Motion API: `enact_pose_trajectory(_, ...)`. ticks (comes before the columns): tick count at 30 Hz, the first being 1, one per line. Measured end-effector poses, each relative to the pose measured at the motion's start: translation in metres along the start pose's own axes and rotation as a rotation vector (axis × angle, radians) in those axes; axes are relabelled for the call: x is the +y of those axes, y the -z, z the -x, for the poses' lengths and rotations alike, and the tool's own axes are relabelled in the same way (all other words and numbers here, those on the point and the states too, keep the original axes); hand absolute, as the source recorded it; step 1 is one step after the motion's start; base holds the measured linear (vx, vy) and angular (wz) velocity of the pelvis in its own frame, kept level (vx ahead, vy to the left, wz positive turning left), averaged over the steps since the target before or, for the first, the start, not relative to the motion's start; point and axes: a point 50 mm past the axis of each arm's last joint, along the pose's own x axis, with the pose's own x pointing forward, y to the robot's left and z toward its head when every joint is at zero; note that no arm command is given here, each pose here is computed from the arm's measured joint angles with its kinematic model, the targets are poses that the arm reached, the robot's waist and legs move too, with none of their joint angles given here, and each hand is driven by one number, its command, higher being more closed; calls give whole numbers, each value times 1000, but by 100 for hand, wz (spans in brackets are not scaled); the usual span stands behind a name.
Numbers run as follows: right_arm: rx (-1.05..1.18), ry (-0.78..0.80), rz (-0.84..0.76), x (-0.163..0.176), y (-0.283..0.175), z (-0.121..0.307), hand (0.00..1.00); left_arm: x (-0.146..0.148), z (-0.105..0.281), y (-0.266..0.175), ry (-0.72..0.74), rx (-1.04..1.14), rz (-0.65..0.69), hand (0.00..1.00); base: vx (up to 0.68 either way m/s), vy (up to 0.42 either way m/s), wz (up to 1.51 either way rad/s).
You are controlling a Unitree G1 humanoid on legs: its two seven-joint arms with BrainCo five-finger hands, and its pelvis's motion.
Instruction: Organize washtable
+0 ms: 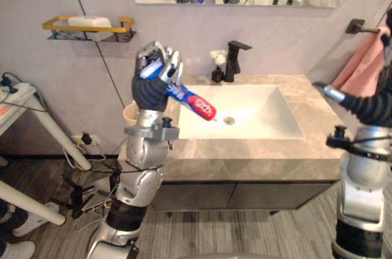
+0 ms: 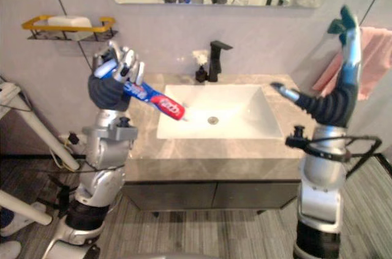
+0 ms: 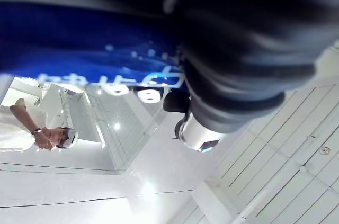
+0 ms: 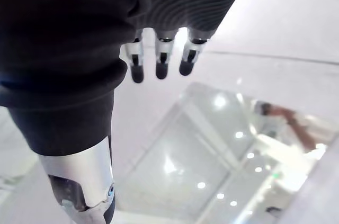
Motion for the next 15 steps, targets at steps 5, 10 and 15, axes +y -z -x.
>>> enact_pose_trajectory(5,229,50,126,-29,35,32,0,7,4,-21,-18,-80,-103,100,-7,-6,-12)
enact_pose_trajectory(10,680,53,139,-41,85,110,0,12,7,-29,-39,-107,-155,100,-18,-10,-13)
enact_pose_trajectory(15,975,90,66,-45,100,170,0,14,11,-30,-46,-104,-184,100,1,-9,-9)
